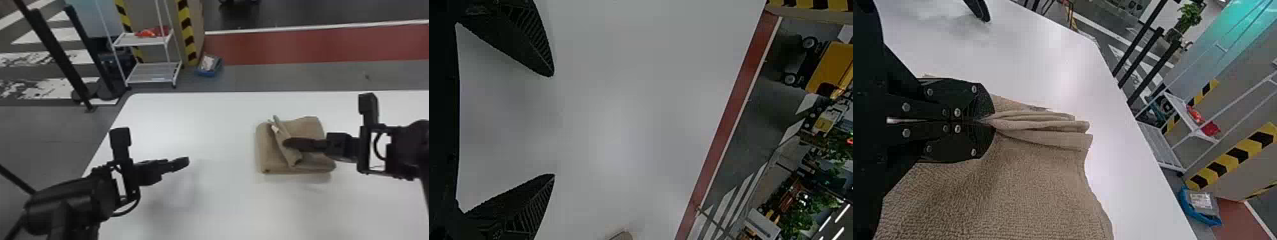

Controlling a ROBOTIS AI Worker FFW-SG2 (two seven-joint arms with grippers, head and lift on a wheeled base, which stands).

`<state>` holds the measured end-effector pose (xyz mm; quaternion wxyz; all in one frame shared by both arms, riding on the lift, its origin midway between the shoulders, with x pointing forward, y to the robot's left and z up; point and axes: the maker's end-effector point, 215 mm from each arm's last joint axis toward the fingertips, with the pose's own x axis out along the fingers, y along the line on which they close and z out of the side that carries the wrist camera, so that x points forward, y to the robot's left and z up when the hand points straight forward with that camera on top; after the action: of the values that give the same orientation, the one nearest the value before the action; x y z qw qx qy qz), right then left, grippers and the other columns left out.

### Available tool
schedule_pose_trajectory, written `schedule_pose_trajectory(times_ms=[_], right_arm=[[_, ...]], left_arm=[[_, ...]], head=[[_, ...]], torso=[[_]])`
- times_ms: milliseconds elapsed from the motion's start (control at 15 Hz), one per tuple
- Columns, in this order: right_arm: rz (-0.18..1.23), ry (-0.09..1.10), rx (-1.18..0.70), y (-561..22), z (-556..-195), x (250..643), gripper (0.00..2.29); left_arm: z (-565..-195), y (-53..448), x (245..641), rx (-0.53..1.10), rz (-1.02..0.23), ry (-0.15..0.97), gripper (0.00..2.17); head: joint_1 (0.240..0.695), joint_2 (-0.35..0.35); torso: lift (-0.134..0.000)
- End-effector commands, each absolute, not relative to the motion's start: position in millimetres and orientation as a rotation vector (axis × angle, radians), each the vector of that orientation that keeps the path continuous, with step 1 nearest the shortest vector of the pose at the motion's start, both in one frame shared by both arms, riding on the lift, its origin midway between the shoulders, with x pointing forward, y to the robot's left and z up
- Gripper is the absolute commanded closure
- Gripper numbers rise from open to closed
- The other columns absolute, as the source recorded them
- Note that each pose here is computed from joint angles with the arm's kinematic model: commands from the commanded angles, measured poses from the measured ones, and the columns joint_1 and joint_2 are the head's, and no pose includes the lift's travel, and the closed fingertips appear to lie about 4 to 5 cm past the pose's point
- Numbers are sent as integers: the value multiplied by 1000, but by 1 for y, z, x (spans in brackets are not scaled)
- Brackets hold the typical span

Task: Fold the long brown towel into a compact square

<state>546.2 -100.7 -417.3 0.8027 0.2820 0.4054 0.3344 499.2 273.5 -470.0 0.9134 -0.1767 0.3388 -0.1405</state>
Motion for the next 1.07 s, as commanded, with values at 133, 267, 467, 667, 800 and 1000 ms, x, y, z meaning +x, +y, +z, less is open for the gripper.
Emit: schedule_pose_trajectory(times_ms=[133,267,467,667,800,1000], right_arm=[[851,830,710,-78,-395,531,-2],[915,784,794,-75,-377,528,16],[897,633,872,-103,-350,550,154],[742,656,732,-124,-379,571,1615],[677,677,611,-125,-401,580,2044],[685,736,488,-102,-419,581,2044]], left_arm=[[-469,273,499,-365,-290,697,80],[-470,273,499,-363,-291,698,80],[-470,273,499,-364,-292,697,80],[-471,272,498,-364,-292,701,80],[-471,269,497,-362,-299,702,80],[-471,268,497,-361,-302,701,83]], head=[[695,191],[695,206],[695,210],[695,172],[695,154],[695,148]], torso=[[-120],[-120],[-120],[-120],[-120],[-120]])
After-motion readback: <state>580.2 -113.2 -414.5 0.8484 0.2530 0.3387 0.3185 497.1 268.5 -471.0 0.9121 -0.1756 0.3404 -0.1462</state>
